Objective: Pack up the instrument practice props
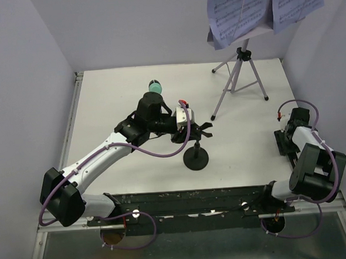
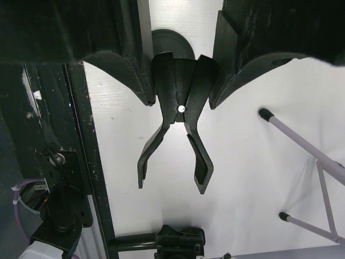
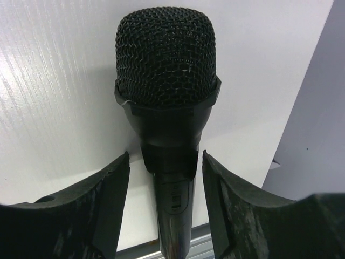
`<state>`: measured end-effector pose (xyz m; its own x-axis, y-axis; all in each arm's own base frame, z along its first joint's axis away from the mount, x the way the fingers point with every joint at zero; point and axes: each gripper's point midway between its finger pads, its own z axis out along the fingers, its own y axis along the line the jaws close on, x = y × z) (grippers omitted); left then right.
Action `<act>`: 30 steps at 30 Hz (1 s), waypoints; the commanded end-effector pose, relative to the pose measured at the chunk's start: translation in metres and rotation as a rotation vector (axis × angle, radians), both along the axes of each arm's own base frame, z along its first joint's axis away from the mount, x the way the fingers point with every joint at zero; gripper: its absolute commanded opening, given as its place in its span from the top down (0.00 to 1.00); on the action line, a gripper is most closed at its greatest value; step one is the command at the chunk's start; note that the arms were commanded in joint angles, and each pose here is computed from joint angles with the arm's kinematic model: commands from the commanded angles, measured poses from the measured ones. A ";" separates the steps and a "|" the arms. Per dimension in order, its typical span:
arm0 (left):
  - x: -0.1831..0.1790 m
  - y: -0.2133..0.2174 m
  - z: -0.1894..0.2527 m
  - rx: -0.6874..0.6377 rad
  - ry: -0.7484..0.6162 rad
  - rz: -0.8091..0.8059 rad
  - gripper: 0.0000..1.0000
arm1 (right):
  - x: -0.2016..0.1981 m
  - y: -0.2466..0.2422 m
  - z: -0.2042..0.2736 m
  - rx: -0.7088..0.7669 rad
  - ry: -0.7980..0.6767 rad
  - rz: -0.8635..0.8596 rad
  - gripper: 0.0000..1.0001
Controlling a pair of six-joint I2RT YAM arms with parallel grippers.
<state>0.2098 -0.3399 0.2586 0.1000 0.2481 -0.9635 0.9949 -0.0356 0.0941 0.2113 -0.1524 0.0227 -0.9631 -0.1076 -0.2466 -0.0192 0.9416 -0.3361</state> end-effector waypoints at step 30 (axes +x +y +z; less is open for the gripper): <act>0.006 0.035 0.001 0.148 -0.112 0.103 0.01 | 0.040 0.058 0.139 0.234 -0.337 0.244 0.26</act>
<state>0.2127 -0.3243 0.2379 0.0998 0.3572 -0.9287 0.9943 -0.0015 0.1062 0.2362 -0.1256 0.1054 -0.8827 -0.1654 -0.4399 -0.0684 0.9713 -0.2280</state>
